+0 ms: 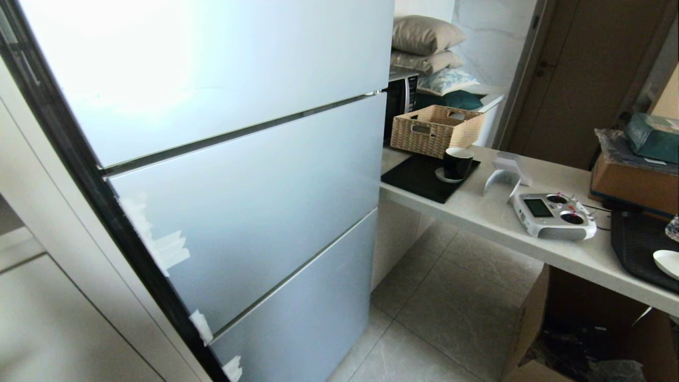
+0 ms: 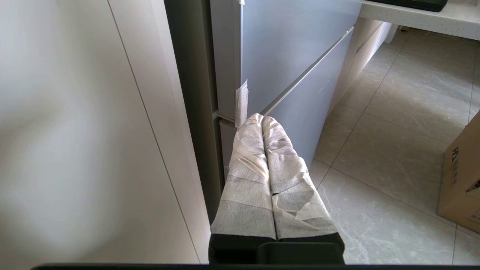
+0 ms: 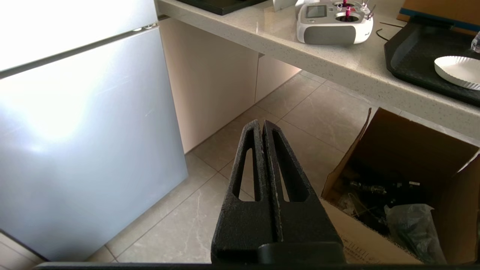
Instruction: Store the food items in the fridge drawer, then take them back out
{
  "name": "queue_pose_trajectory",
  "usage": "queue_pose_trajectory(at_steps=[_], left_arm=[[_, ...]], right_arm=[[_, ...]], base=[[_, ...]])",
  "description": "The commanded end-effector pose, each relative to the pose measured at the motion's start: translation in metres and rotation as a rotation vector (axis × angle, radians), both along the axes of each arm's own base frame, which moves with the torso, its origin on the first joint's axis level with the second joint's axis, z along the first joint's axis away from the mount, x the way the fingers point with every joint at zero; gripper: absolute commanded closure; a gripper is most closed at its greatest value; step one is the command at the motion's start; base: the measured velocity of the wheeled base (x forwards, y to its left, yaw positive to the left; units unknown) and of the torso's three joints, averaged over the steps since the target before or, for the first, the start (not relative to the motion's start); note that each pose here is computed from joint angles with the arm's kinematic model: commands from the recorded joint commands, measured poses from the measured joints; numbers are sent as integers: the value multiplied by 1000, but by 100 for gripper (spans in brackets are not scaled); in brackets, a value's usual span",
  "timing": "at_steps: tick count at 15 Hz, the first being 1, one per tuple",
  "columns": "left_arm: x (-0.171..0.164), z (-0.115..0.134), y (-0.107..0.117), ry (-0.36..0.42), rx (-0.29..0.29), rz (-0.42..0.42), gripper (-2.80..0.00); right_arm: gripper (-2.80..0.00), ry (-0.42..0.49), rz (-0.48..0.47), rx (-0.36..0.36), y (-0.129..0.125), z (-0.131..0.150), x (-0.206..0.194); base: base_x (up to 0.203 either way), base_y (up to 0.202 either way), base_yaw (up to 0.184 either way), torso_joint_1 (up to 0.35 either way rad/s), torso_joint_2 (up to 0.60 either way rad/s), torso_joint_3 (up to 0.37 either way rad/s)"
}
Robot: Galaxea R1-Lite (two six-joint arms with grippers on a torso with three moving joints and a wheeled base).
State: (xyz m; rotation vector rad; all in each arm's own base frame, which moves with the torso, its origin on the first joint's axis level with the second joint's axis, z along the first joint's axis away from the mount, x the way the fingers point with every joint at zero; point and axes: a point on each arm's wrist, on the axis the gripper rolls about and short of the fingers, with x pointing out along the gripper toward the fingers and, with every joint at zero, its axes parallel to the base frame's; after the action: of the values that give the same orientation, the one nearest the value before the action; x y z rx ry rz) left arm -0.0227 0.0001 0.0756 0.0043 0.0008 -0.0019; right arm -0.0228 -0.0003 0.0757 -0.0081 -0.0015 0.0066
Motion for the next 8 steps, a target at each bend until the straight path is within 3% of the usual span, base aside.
queue_pose_trajectory(at_steps=[1, 3, 5, 6, 8], left_arm=[[0, 0, 0, 1, -3, 2, 0], [-1, 8, 0, -46, -7, 2, 0], [-8, 37, 0, -145, -17, -11, 0], [-7, 50, 0, -144, -23, -23, 0], [14, 73, -1, -47, -81, -41, 0]], right_arm=[[0, 0, 3, -6, 0, 0, 0], [0, 3, 6, -16, 0, 0, 0], [0, 6, 9, -18, 0, -1, 0], [0, 7, 6, -20, 0, -1, 0], [0, 4, 1, -7, 0, 0, 0]], base=[[0, 0, 0, 0, 0, 0], [0, 0, 0, 0, 0, 0], [0, 0, 0, 0, 0, 0], [0, 0, 0, 0, 0, 0], [0, 0, 0, 0, 0, 0]])
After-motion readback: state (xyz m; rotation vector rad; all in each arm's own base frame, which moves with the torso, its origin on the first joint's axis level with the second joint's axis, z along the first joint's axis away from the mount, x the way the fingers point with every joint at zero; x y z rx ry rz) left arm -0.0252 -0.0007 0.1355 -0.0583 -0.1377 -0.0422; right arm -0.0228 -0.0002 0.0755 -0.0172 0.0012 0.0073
